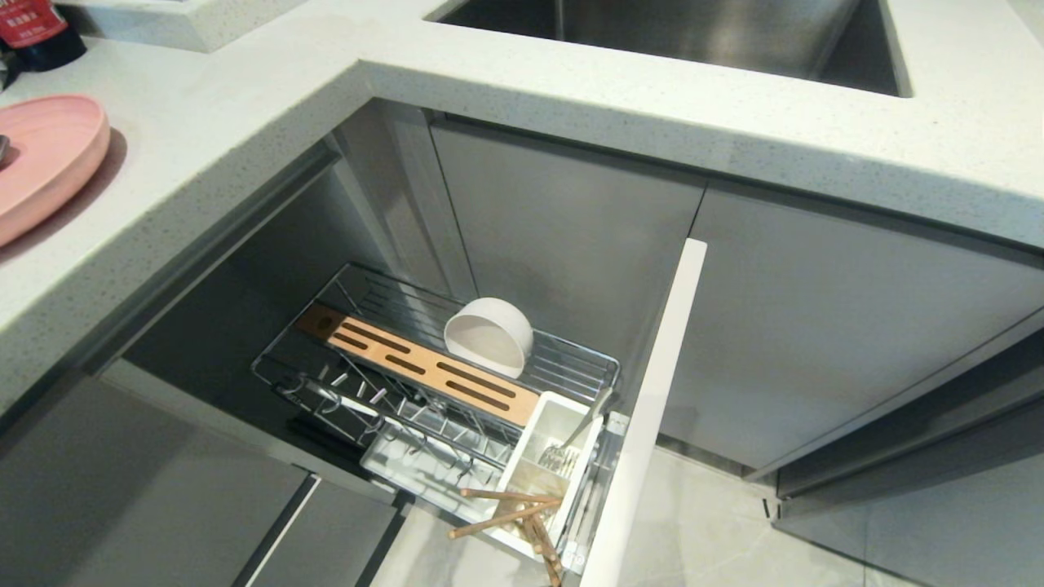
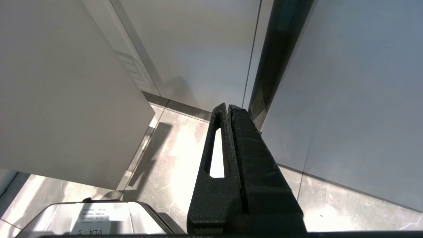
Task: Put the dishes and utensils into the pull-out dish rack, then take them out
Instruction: Pick up the spoon and place it in the cupboard
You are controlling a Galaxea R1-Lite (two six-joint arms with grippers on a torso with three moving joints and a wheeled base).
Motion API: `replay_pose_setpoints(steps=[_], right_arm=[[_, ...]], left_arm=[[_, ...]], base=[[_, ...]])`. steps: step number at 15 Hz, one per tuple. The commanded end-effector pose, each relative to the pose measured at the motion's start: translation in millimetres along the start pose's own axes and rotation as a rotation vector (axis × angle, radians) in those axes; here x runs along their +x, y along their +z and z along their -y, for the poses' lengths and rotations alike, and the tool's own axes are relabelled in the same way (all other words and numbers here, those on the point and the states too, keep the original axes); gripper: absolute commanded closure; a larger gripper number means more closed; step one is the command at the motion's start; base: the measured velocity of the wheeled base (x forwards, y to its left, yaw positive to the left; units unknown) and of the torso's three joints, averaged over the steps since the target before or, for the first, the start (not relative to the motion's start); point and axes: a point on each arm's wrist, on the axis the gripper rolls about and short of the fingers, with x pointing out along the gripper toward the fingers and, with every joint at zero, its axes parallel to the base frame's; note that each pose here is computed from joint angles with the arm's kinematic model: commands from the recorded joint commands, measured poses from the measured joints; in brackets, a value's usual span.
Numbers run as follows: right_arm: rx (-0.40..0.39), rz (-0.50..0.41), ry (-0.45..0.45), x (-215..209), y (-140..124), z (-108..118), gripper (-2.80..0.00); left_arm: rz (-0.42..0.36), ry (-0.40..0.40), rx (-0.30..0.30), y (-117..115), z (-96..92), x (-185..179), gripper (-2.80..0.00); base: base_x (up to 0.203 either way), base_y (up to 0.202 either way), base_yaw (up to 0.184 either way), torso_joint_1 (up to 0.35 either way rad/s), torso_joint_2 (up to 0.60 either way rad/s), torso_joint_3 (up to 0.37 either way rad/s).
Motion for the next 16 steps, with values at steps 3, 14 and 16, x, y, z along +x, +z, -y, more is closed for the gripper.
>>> replay_pose_setpoints(steps=[3,14,16], right_arm=[[0.0,0.0,0.0,0,0,0,0.0],[0.0,0.0,0.001,0,0,0,0.0],[0.0,0.0,0.0,0,0,0,0.0]], left_arm=[[-0.017,-0.06,0.011,-8,-14.5,13,0.0],[0.033,-0.221,0.042,-12,-23.1,40,-2.8],[0.03,-0.258,0.042,-13,-23.0,50,-2.8]], base=[[0.0,0.0,0.0,0.0,0.0,0.0],[0.0,0.0,0.0,0.0,0.0,0.0],[0.0,0.0,0.0,0.0,0.0,0.0]])
